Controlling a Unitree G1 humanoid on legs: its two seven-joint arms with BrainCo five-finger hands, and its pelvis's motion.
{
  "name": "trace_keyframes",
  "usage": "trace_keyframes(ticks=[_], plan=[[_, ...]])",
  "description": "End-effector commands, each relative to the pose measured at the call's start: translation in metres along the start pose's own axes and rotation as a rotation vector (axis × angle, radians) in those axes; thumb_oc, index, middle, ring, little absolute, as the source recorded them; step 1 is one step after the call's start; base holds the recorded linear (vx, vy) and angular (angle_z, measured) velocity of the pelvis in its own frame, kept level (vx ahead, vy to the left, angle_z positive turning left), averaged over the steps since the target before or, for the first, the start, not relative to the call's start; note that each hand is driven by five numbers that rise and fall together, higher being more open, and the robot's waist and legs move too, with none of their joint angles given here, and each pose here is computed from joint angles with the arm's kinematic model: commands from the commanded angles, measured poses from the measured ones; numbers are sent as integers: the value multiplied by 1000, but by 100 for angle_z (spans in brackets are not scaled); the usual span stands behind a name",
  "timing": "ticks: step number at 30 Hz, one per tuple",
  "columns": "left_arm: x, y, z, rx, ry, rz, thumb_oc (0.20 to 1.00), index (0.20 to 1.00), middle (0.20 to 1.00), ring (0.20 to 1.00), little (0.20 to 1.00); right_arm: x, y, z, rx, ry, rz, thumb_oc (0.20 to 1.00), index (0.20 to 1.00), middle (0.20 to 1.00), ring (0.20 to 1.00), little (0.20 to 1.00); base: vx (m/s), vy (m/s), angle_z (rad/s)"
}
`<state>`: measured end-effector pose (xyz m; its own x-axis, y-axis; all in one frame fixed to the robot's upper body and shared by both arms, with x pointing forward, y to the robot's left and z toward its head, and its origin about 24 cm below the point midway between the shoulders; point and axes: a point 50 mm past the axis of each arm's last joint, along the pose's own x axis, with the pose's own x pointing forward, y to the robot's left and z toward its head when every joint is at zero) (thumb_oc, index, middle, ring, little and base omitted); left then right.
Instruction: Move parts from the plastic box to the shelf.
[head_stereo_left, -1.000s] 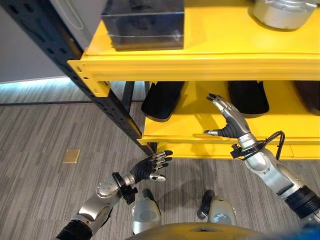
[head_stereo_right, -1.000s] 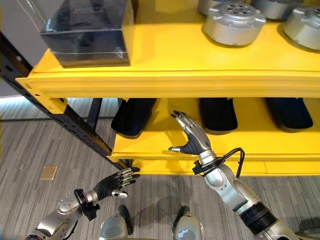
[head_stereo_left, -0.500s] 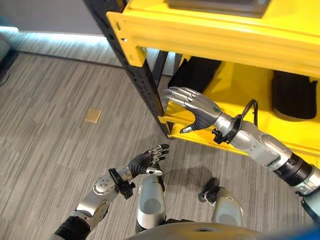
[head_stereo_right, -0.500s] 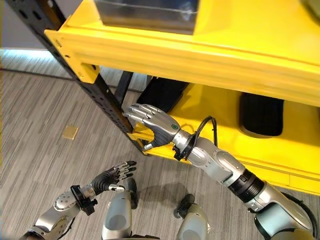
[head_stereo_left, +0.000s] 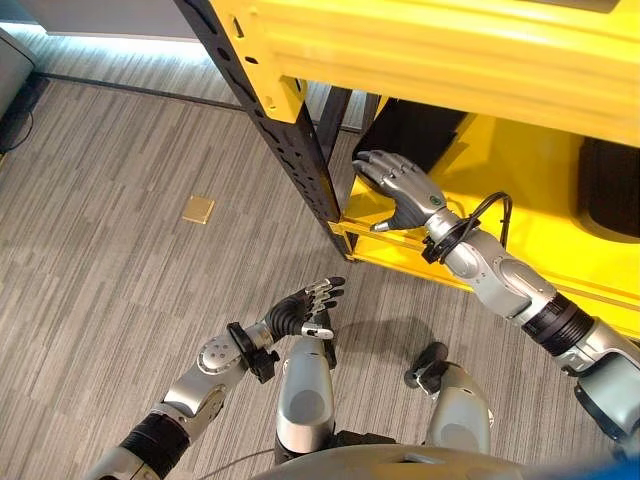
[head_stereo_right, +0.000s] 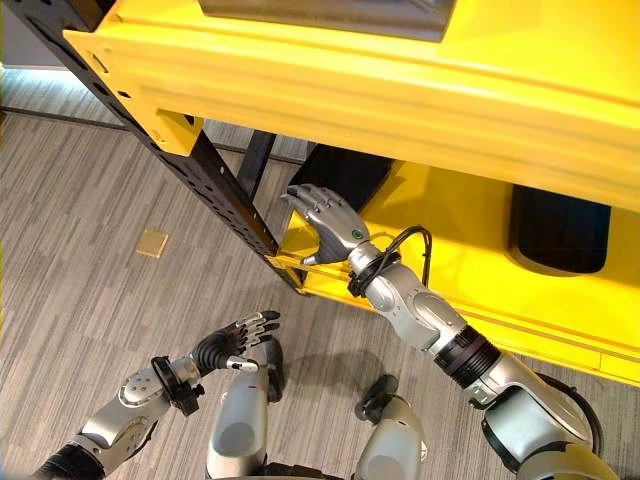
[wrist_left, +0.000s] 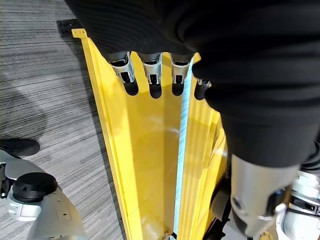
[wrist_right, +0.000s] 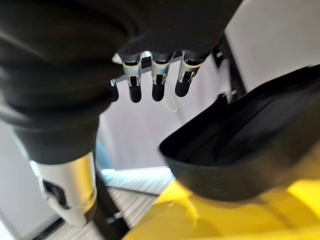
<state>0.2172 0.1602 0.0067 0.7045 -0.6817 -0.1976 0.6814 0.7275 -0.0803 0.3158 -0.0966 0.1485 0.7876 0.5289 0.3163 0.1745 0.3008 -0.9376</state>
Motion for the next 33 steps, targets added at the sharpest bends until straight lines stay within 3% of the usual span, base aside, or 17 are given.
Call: trace_keyframes(ticks=[1,7,16,20,28,33], plan=[[4,-19,7,-39,-64,-49,1000,1000,1000,1000,1000,22,-31,12,-46,-66,-198,1000,1000,1000,1000,1000,-3,37,-1],[11,-19,8,-40,-50,-70,1000,1000,1000,1000,1000,23,-16,5,-65,-38,-89,1000,1000,1000,1000,1000,-3,5,0],[8,-13,8,-27,-27,-96,1000,1000,1000,1000,1000,28,22,-5,-229,13,378,1000,1000,1000,1000,1000,0,-3,0],[5,-12,6,-27,-17,-108,1000,1000,1000,1000,1000,26,31,-15,-313,62,452,1000,1000,1000,1000,1000,14,-10,3],[8,-13,4,-20,-11,-125,1000,1000,1000,1000,1000,10,48,-69,-545,468,638,1000,1000,1000,1000,1000,14,-3,1],[10,-13,5,-19,-12,-130,1000,1000,1000,1000,1000,4,53,-76,-598,498,640,1000,1000,1000,1000,1000,1,-7,1]])
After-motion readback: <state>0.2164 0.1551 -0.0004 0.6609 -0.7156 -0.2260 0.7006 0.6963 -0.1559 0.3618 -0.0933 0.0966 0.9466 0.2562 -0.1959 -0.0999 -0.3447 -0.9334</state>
